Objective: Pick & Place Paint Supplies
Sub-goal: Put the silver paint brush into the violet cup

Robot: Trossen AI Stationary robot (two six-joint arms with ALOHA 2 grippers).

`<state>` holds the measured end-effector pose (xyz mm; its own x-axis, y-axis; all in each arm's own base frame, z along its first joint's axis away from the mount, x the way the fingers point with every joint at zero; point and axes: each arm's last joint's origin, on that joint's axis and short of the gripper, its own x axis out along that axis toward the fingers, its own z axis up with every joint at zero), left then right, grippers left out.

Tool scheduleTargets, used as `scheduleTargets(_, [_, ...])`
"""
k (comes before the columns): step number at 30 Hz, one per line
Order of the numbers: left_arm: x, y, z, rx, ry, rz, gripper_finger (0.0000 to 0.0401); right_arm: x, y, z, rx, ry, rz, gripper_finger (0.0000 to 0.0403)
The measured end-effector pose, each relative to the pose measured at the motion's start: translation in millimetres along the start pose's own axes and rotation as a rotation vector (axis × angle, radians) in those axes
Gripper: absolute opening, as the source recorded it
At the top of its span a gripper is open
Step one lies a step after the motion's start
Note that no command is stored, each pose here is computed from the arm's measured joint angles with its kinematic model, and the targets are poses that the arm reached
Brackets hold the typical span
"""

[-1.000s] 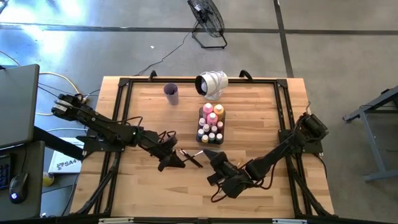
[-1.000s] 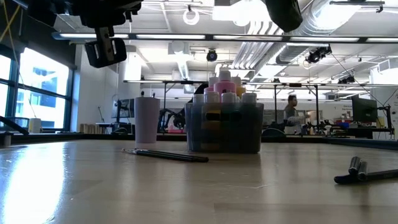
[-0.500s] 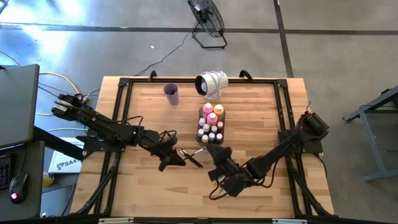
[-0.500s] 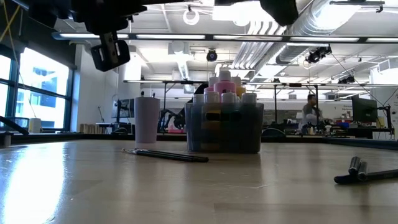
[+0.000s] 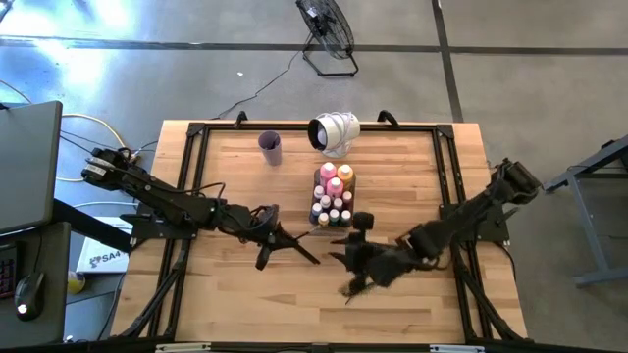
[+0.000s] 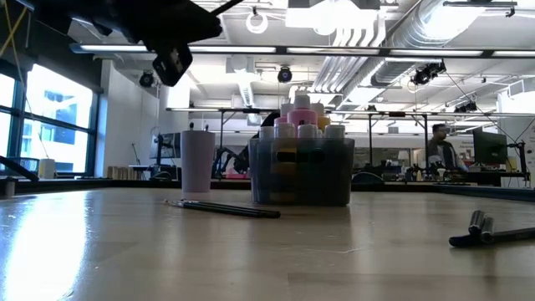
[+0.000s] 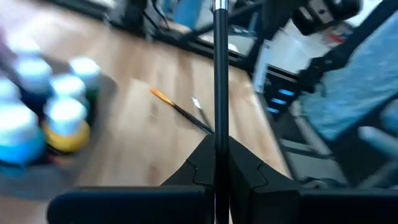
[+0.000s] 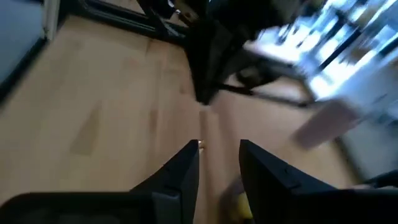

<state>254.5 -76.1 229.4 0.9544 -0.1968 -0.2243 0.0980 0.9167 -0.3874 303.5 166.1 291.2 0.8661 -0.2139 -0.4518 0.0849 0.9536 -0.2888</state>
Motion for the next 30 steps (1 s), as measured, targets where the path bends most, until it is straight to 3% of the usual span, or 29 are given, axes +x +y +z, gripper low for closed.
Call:
scheduleTargets(4, [0.0,-0.1,3.4,0.133,-0.049,0.035,0.0008,13.4,-14.5,3.2,0.131,0.004,0.054,0.0105])
scheduleTargets(12, [0.0,-0.5,6.1,0.249,-0.080,0.053,0.0008,28.4,-36.1,15.5,0.268,-0.079,0.105,0.0119])
scheduleTargets(19, [-0.2,1.4,6.5,0.318,-0.092,0.121,0.0007,33.6,-45.3,23.5,0.319,-0.144,0.180,0.0120])
scheduleTargets(30, [-0.9,-1.3,13.2,0.378,-0.164,0.117,0.0007,39.3,-56.6,25.1,0.342,-0.162,0.154,0.0088])
